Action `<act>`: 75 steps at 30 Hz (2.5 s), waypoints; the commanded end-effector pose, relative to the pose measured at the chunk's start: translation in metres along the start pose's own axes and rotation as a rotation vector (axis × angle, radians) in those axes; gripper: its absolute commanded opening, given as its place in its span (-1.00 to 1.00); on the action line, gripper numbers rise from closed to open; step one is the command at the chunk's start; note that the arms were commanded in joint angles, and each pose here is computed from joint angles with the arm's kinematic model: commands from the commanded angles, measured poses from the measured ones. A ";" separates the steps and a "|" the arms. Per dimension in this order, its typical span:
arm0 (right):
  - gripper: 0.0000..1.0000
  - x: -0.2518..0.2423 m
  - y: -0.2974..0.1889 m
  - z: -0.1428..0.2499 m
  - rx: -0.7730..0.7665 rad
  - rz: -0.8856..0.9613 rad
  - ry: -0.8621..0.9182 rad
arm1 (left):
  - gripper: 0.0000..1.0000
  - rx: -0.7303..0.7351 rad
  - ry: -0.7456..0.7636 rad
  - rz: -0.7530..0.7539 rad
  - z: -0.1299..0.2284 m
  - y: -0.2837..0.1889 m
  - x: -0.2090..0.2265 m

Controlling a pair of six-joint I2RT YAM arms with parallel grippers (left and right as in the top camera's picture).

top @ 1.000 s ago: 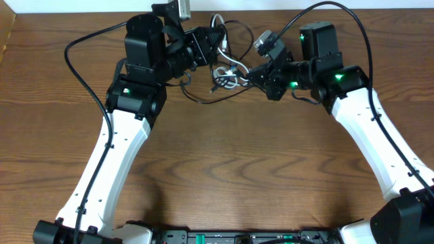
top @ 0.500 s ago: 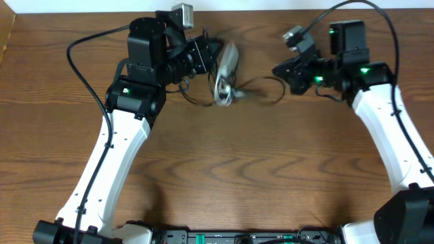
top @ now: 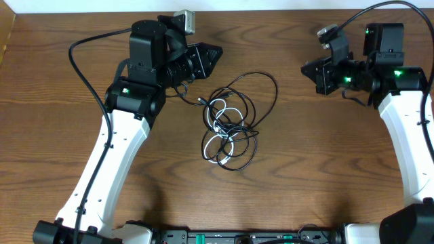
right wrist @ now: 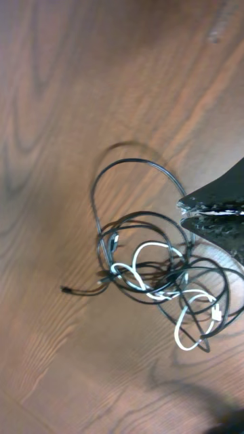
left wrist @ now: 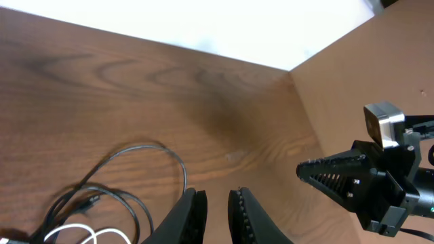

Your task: Untangle cables

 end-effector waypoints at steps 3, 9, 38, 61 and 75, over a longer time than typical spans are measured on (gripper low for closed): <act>0.12 0.002 0.001 0.013 0.055 0.028 0.030 | -0.50 0.018 0.031 -0.053 0.005 -0.007 0.007; 0.06 0.007 0.023 0.036 0.130 0.104 0.191 | -0.44 0.028 0.036 -0.324 0.014 -0.016 0.054; 0.15 0.097 0.104 0.134 0.202 0.398 0.690 | -0.43 0.043 0.000 -0.343 0.013 -0.029 0.074; 0.10 0.109 0.140 0.172 0.235 0.513 0.738 | -0.43 0.060 -0.004 -0.296 0.015 -0.026 0.067; -0.98 0.064 0.147 0.055 -0.024 0.250 0.583 | -0.43 0.114 -0.025 -0.311 0.029 -0.029 0.070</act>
Point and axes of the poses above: each gripper's point midway between its finger pads, its own y axis out along the fingers, its own x axis along the line the jaws close on, z = x × y, the point moved 1 cm from there along -y, back along the fingers, and after that the axes turned 2 degrees about y, right-handed, at the moved point
